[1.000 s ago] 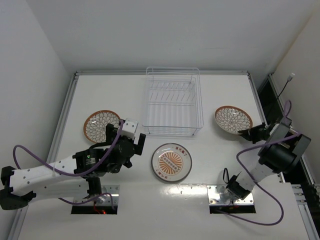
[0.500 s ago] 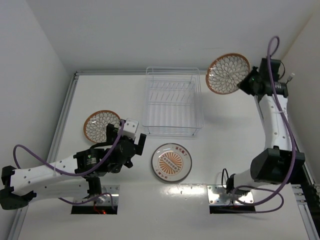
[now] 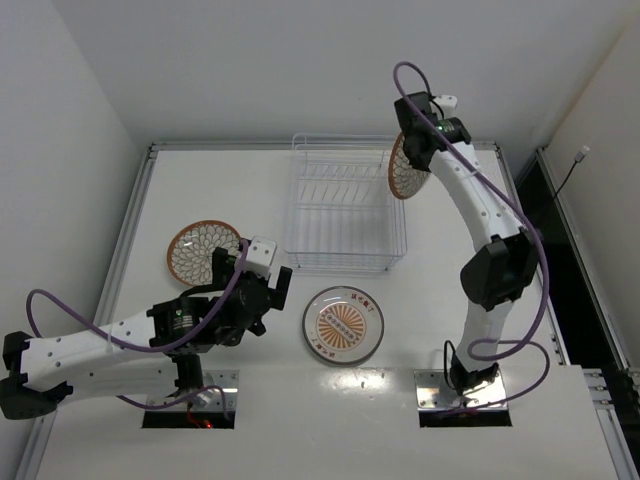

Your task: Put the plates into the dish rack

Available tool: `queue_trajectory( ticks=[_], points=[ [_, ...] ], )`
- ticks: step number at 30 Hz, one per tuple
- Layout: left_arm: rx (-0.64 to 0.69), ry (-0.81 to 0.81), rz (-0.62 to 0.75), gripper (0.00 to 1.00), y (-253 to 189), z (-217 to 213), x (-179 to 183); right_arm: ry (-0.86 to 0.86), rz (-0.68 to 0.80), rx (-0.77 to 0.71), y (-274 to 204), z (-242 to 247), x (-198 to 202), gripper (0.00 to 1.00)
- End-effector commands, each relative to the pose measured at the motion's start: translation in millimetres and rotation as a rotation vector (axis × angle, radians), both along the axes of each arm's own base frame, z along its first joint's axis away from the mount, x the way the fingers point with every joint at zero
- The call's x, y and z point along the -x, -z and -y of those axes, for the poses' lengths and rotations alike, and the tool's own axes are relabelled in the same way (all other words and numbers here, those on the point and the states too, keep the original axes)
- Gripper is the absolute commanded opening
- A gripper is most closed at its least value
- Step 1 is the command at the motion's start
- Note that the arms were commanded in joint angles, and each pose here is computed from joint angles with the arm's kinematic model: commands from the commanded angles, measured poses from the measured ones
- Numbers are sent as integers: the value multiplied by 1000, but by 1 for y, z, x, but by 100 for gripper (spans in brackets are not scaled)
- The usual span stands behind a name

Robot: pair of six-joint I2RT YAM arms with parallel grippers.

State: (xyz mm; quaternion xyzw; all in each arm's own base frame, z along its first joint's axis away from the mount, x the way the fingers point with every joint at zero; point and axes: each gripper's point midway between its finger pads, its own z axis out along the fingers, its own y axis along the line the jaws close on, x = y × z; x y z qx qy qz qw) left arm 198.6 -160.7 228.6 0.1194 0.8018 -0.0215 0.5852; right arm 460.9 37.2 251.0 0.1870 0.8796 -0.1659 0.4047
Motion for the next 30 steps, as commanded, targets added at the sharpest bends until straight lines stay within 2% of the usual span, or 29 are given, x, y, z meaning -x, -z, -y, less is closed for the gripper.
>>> queue_trajectory(
  ticks=[1,12,30],
  points=[
    [25,-30,19,99,-5,-5,-3,132,215,119,-65,13,-6,0],
    [16,-27,20,99,-5,-5,-3,107,181,288,-43,-24,-27,0],
    [8,-27,17,99,-3,-4,-3,71,106,407,2,-57,-42,0]
  ],
)
